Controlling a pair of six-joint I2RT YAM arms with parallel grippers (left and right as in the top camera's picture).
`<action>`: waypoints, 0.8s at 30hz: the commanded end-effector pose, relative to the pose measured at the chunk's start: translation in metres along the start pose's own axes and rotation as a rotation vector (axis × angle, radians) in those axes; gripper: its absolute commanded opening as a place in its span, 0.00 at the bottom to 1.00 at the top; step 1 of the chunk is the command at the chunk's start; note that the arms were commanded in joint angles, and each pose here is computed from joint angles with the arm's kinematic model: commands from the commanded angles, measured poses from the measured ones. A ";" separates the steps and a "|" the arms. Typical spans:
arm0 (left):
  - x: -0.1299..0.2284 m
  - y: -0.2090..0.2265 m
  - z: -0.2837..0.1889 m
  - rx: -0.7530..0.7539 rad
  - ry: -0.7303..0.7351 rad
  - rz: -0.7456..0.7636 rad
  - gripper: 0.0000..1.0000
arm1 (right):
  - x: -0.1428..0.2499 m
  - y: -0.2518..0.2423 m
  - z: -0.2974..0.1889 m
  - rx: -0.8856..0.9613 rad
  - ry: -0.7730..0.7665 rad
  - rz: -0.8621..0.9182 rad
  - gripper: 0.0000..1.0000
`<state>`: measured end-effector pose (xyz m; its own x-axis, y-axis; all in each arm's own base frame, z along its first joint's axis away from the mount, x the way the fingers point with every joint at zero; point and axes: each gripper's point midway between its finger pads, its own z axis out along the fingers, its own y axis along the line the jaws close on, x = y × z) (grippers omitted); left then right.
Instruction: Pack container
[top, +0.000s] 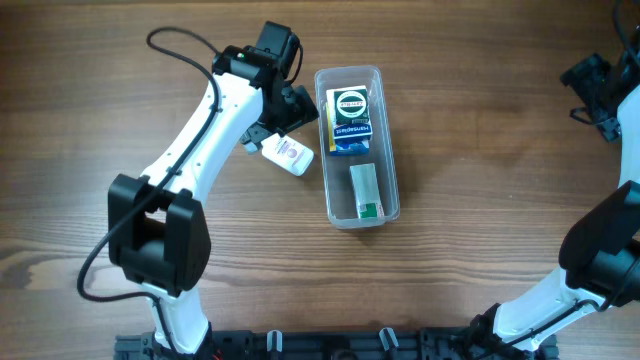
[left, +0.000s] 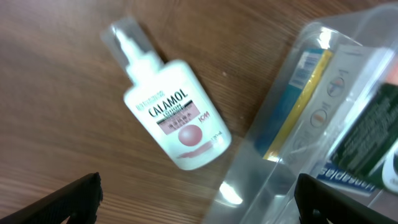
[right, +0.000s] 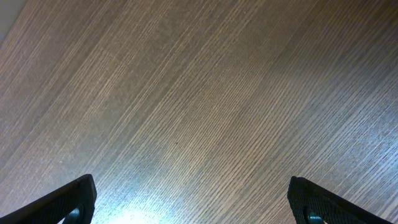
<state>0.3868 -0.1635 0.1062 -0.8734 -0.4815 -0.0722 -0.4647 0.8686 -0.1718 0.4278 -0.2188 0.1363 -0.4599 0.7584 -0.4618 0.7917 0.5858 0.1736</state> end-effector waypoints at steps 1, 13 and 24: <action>-0.004 0.002 0.012 -0.013 0.028 -0.356 1.00 | 0.003 0.000 0.006 0.001 0.012 0.011 1.00; 0.000 0.019 0.056 -0.142 0.051 -0.501 1.00 | 0.003 0.000 0.006 0.001 0.012 0.011 1.00; 0.004 0.030 0.084 -0.165 0.046 -0.500 1.00 | 0.003 0.000 0.006 0.001 0.012 0.011 1.00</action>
<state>0.3882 -0.1583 0.0306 -0.5651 -0.8241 0.0378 -0.8245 0.5627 -0.0596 0.4278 -0.2188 0.1363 -0.4602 0.7582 -0.4619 0.7915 0.5861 0.1734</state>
